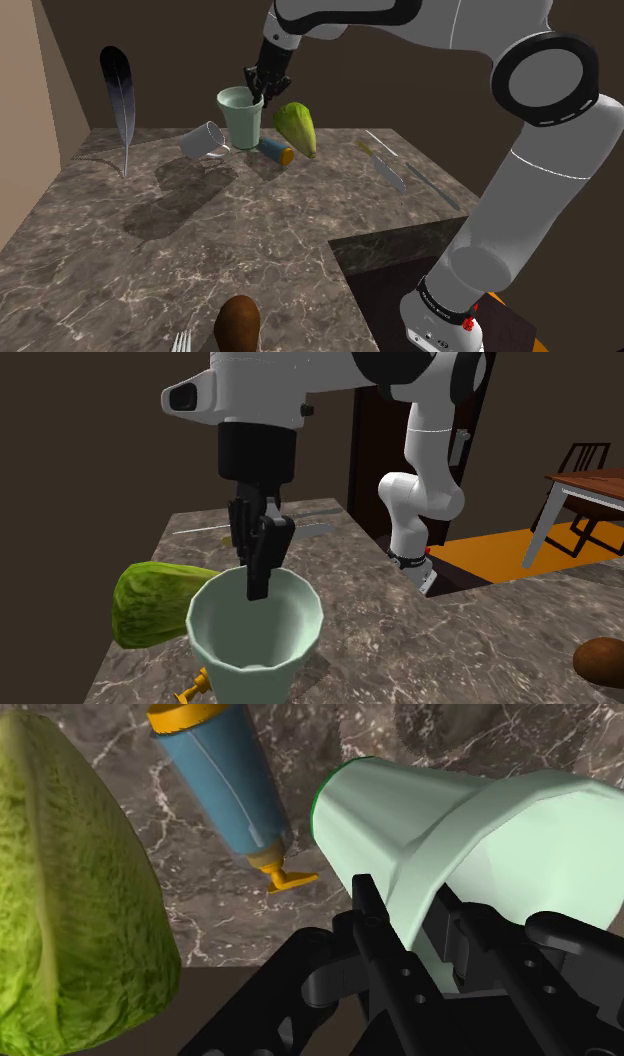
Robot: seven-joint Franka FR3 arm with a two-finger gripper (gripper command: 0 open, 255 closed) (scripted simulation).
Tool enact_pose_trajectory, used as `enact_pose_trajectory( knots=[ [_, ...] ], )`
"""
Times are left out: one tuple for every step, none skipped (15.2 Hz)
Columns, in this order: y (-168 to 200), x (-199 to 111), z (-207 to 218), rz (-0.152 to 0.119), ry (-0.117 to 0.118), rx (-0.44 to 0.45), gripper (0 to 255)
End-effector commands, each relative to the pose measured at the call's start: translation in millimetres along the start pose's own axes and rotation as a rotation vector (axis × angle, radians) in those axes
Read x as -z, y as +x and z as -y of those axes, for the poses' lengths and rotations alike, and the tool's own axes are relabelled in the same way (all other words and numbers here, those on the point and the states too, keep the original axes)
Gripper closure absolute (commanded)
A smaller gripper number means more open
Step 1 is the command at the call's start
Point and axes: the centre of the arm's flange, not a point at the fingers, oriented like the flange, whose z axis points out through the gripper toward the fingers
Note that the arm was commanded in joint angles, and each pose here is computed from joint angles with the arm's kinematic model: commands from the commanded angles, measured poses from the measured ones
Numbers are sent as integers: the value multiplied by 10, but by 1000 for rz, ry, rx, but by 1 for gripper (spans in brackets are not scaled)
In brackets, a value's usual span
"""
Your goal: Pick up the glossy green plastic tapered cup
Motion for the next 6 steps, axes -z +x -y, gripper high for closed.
enact_pose_trajectory(
  knots=[
    [13,100,19,-1,0,0,255],
    [23,151,28,-1,0,0,255],
    [34,201,38,-1,0,0,255],
    [44,252,47,-1,0,0,255],
    [45,260,48,-1,0,0,255],
    [45,260,48,-1,0,0,255]
  ],
)
